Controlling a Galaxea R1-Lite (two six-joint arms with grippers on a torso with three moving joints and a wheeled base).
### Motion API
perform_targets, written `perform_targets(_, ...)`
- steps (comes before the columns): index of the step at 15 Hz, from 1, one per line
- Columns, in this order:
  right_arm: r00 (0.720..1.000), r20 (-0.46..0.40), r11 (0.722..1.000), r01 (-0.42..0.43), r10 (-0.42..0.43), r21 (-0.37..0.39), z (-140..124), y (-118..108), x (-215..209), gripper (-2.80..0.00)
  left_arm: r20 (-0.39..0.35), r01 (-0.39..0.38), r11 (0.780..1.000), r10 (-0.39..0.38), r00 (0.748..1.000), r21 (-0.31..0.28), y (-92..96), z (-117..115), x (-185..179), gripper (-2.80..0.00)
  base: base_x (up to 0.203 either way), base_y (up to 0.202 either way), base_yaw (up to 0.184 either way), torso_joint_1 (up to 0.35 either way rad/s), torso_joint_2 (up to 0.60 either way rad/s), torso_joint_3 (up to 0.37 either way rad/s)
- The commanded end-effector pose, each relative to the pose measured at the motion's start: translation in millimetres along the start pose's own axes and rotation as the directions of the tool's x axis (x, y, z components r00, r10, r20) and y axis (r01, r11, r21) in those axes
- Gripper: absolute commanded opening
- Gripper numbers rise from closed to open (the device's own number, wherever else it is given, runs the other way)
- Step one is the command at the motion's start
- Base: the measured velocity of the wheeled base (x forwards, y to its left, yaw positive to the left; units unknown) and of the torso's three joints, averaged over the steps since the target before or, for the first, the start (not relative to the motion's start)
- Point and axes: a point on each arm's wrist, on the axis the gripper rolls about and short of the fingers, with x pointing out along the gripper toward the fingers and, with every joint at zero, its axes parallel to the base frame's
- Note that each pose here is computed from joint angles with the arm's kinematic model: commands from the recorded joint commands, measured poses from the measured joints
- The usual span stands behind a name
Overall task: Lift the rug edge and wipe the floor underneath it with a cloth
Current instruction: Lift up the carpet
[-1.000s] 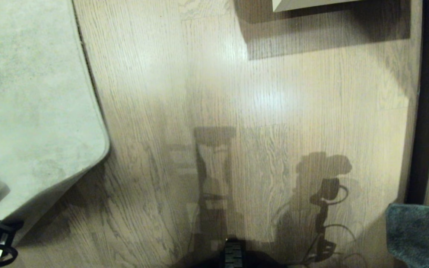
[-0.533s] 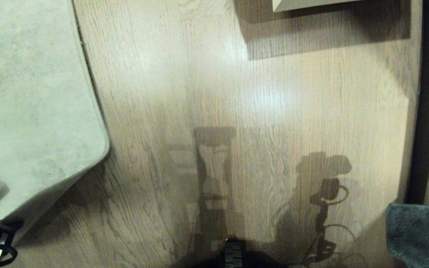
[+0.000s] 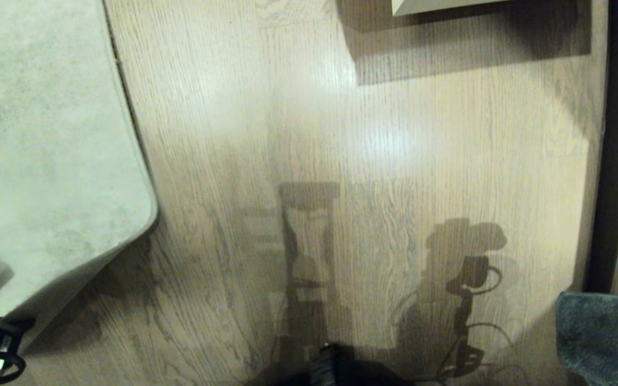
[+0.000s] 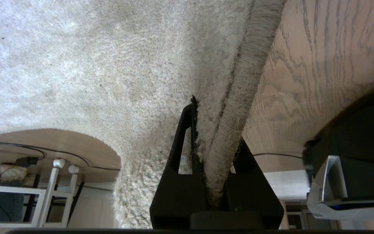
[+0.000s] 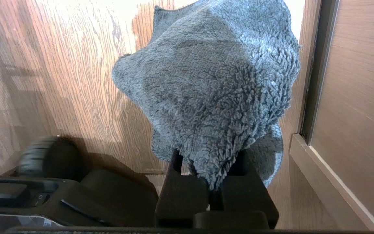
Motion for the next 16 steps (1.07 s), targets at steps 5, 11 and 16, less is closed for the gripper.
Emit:
perform_targets(5, 1.000, 0.001, 1.000, -0.001, 0.001, -0.002, 0.2, 0.0, -0.1, -2.80, -0.007, 0.008, 1.000, -0.008, 1.000, -0.001, 0.3, -1.5, 2.6, -2.80, 0.001, 0.088, -0.006, 0.002, 0.00, 0.000)
perform_targets(11, 1.000, -0.002, 1.000, -0.001, 0.001, -0.001, -0.2, 0.0, 0.1, -2.80, -0.011, 0.010, 1.000, -0.010, 1.000, -0.004, 0.5, -2.2, 3.1, -2.80, 0.000, 0.198, -0.002, 0.001, 0.00, 0.001)
perform_targets(16, 1.000, -0.001, 1.000, -0.001, 0.001, -0.001, -0.2, 0.0, 0.0, -2.80, -0.013, 0.009, 1.000, -0.009, 1.000, -0.008, 1.3, -3.0, 4.1, -2.80, 0.000, 0.195, -0.002, 0.001, 0.00, 0.001)
